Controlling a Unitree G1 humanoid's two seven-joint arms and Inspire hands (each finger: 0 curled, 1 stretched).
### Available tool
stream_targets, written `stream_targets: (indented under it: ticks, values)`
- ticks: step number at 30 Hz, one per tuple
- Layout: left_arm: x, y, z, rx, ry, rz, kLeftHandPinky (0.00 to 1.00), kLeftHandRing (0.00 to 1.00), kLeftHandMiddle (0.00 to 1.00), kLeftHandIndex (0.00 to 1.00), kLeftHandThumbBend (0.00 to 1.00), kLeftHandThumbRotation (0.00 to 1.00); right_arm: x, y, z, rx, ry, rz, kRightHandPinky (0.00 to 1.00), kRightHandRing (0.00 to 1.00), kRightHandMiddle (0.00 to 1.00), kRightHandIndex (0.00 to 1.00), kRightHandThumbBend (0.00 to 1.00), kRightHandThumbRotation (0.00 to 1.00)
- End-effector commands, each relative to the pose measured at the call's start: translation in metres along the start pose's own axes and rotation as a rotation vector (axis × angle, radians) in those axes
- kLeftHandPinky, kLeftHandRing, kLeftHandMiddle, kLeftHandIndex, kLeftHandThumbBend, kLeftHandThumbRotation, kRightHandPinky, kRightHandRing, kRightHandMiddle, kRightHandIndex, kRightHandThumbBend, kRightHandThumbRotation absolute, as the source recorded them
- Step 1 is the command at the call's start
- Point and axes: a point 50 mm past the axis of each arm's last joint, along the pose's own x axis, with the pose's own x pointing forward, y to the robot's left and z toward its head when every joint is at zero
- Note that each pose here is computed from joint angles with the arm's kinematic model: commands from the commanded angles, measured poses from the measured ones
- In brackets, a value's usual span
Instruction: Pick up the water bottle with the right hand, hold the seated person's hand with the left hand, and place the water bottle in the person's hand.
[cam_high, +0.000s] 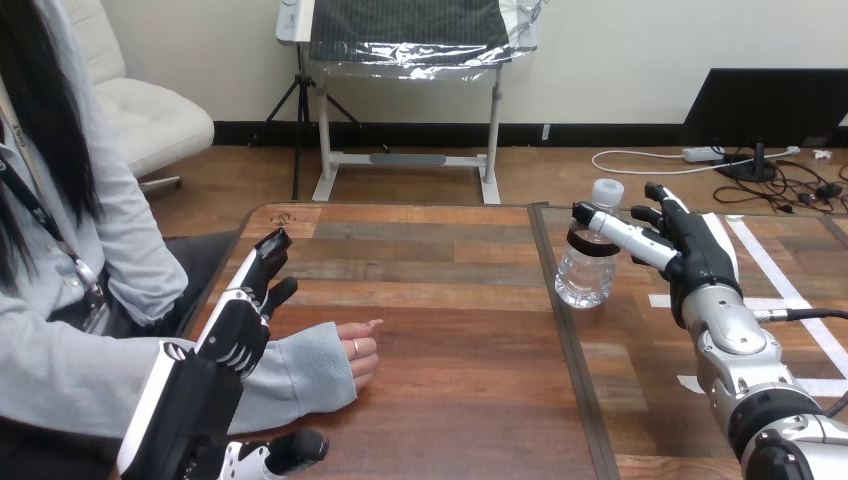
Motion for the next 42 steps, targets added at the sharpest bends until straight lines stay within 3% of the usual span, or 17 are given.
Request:
stream_targets:
  ticks: [1, 7, 19, 42]
  values:
    - [0.0150, 0.0052, 0.0064, 0.026, -0.081, -0.002, 0.94, 0.99, 0.99, 0.95, 1.00, 0.62, 0.0067, -0.0040, 0.0301, -0.009, -0.094, -0.005, 0.86, 0.92, 0.93, 0.98, 1.00, 0.39]
    - [0.0140, 0.0056, 0.0063, 0.026, -0.071, -0.001, 0.94, 1.00, 0.99, 0.96, 1.00, 0.63, 0.0069, -0.0028, 0.0302, 0.013, -0.090, 0.006, 0.87, 0.93, 0.94, 0.99, 1.00, 0.38]
    - [0.0133, 0.0057, 0.0057, 0.019, -0.081, 0.000, 0.94, 1.00, 0.99, 0.96, 1.00, 0.62, 0.0069, -0.0017, 0.0299, -0.027, -0.087, 0.000, 0.87, 0.92, 0.93, 0.99, 1.00, 0.45]
    - [0.0107, 0.0034, 0.0075, 0.011, -0.066, 0.002, 0.95, 1.00, 0.99, 0.95, 1.00, 0.62, 0.0084, 0.0027, 0.0327, -0.040, -0.070, 0.016, 0.86, 0.92, 0.94, 1.00, 1.00, 0.45]
